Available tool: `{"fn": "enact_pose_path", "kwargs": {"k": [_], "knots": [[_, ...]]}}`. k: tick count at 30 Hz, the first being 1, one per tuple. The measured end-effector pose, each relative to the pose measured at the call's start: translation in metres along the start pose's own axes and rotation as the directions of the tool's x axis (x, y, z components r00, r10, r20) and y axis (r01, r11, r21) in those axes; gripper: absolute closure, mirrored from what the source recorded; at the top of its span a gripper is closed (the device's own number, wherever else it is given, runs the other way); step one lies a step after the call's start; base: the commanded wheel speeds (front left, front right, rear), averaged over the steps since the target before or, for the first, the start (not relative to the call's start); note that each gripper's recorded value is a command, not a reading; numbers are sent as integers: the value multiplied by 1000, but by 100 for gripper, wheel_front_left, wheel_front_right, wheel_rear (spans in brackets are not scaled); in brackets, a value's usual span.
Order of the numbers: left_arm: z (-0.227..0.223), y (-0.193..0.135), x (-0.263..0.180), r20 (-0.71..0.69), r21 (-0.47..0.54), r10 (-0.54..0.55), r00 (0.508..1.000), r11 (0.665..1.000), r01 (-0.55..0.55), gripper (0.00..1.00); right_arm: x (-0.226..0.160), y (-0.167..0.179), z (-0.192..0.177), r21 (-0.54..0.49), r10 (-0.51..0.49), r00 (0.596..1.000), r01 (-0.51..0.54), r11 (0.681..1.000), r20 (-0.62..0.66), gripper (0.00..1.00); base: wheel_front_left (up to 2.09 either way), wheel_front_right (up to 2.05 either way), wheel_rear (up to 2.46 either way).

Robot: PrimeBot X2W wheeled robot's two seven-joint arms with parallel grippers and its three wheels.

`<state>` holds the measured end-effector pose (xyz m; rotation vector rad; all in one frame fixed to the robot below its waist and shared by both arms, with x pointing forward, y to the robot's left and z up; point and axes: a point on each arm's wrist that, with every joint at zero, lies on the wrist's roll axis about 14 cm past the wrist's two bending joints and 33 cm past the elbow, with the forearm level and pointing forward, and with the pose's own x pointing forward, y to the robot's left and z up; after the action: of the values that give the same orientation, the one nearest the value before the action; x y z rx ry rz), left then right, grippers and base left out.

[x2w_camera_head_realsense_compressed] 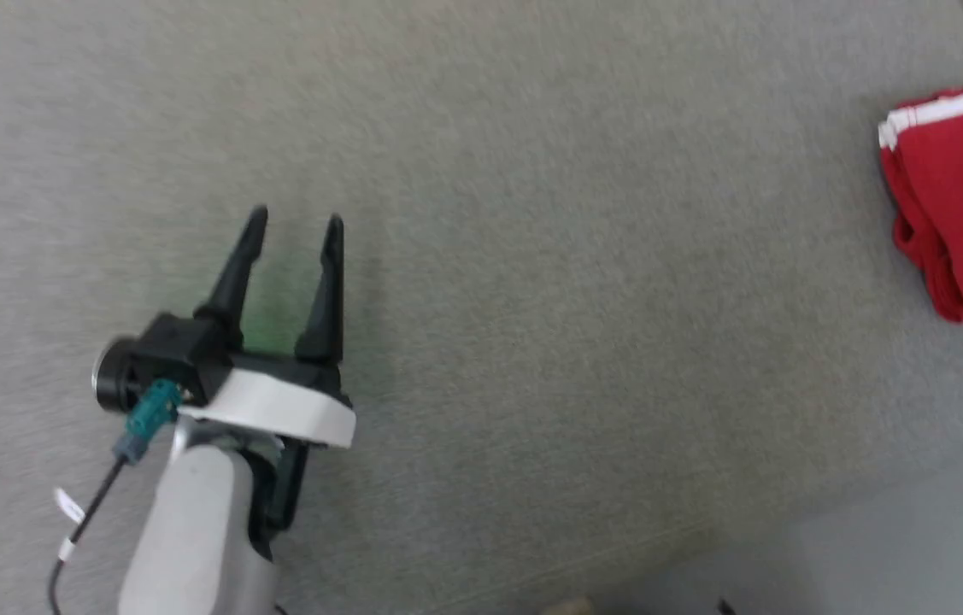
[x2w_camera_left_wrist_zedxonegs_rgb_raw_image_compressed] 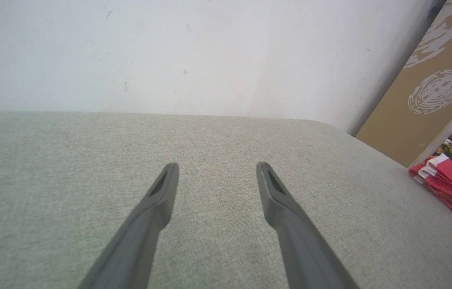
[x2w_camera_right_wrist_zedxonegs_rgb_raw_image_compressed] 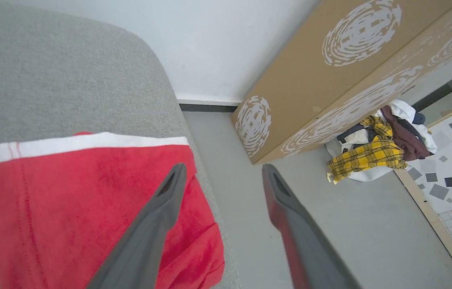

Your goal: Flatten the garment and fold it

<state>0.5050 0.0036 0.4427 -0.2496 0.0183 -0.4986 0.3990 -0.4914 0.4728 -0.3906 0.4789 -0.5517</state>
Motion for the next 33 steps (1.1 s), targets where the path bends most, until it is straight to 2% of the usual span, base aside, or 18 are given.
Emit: {"fn": "enact_pose_path", "kwargs": {"k": [2,3,5,6,8,14,22,27,33], "knots": [[7,3,-9,6,-3,28,1000,1000,-28,0,-5,6,13,45,14,997,-17,999,72,0,0,0,0],[17,6,-19,20,0,54,998,999,-54,0,-12,17,30,105,29,987,-46,993,155,0,0,0,0],[28,10,-28,35,3,85,996,996,-85,0,-22,29,45,157,47,971,-85,984,234,0,0,0,0],[38,13,-38,51,1,110,993,994,-110,0,-34,43,59,197,69,948,-135,971,310,0,0,0,0],[49,16,-47,69,7,130,989,991,-131,0,-48,59,71,220,101,921,-194,956,377,0,0,0,0],[81,32,-78,135,14,207,969,978,-210,0,-99,106,106,244,189,817,-370,897,545,0,0,0,0],[102,53,-125,175,34,309,935,947,-319,0,-169,151,142,224,266,681,-541,811,682,0,0,0,0],[111,60,-152,198,44,361,911,925,-377,0,-198,170,134,231,303,662,-592,772,685,0,0,0,0],[116,61,-179,216,42,397,892,909,-414,0,-218,180,126,215,331,644,-618,756,690,0,0,0,0]]}}
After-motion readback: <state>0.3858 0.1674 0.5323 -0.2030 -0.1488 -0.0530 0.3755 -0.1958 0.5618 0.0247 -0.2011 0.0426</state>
